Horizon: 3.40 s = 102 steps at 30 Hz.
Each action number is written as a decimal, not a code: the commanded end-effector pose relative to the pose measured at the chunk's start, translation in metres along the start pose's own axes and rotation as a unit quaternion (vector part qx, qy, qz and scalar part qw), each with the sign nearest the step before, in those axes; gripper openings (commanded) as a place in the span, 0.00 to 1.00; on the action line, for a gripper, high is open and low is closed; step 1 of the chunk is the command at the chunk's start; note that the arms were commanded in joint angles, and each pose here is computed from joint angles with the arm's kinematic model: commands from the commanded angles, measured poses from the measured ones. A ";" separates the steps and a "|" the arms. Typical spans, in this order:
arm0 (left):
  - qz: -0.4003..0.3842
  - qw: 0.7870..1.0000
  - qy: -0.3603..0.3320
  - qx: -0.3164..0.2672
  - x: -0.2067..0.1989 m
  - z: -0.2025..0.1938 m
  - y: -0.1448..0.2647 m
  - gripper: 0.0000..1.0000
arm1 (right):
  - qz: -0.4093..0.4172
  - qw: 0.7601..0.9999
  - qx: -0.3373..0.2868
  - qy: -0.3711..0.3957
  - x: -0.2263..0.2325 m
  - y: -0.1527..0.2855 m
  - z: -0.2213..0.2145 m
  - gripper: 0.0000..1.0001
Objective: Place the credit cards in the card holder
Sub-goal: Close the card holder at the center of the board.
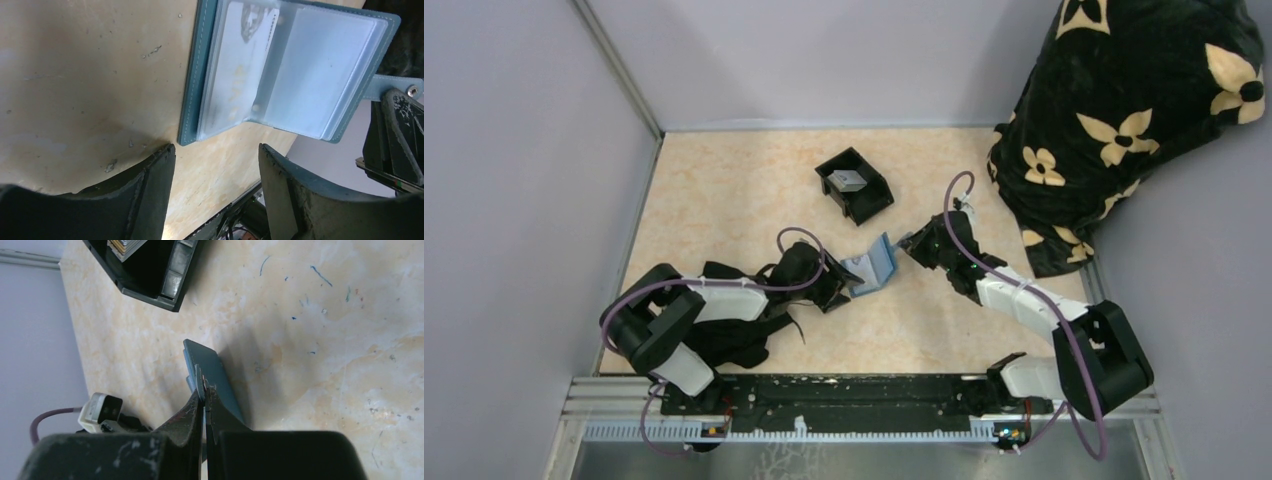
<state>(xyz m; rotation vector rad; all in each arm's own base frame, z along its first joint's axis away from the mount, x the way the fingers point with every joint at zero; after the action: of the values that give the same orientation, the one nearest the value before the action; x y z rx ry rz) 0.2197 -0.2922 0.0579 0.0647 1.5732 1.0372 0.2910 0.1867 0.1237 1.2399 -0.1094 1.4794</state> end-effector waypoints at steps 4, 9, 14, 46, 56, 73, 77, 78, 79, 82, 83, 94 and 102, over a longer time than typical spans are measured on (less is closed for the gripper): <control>0.049 0.998 0.016 -0.028 0.026 -0.003 0.000 0.70 | 0.066 0.996 -0.007 -0.060 0.046 0.024 0.015 0.00; 0.050 0.998 0.022 -0.029 0.035 -0.010 -0.001 0.71 | 0.080 0.994 0.005 -0.080 0.060 0.025 0.019 0.00; 0.017 0.998 0.029 -0.048 0.032 -0.005 -0.006 0.71 | 0.090 0.992 0.020 -0.087 0.066 0.027 0.017 0.00; 0.094 0.985 -0.052 -0.137 0.054 0.027 0.008 0.61 | 0.022 0.977 0.071 0.201 0.047 0.006 -0.051 0.00; 0.134 0.981 -0.062 -0.126 0.073 0.023 0.021 0.53 | 0.003 0.967 0.069 0.245 0.046 0.001 -0.070 0.00; 0.156 0.978 -0.058 -0.125 0.087 0.021 0.027 0.46 | 0.082 0.949 0.070 0.297 0.094 0.032 -0.087 0.49; 0.160 0.977 -0.058 -0.127 0.090 0.022 0.028 0.45 | 0.093 0.949 0.067 0.294 0.096 0.043 -0.083 0.49; 0.161 0.977 -0.057 -0.127 0.090 0.022 0.028 0.45 | 0.101 0.948 0.068 0.293 0.098 0.046 -0.083 0.49; 0.161 0.977 -0.058 -0.127 0.090 0.022 0.028 0.45 | 0.109 0.948 0.070 0.291 0.099 0.049 -0.083 0.49; 0.163 0.977 -0.058 -0.127 0.090 0.022 0.028 0.45 | 0.128 0.946 0.081 0.287 0.102 0.053 -0.087 0.49; 0.163 0.977 -0.058 -0.127 0.089 0.022 0.028 0.45 | 0.128 0.945 0.085 0.287 0.101 0.053 -0.088 0.49; 0.147 0.974 -0.064 -0.159 0.072 0.033 0.051 0.43 | 0.079 0.976 0.016 0.204 0.052 0.052 -0.027 0.47; 0.137 0.973 -0.089 -0.165 0.049 0.038 0.057 0.43 | 0.086 0.979 0.099 0.156 0.023 0.013 -0.048 0.52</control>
<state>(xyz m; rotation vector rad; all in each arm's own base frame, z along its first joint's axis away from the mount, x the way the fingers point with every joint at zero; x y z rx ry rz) 0.2024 -0.2117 0.0504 0.1192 1.2903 1.4299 0.2551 0.2080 0.1339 1.0420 0.1870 1.7656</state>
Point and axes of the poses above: each gripper's point midway between its finger pads, its own y axis back along the fingers, its own x axis along the line the jaws close on, z = x × y, the point moved 3 cm from there along y, back along the fingers, and after that the axes turned 2 degrees about -y, right-handed, at the moved point
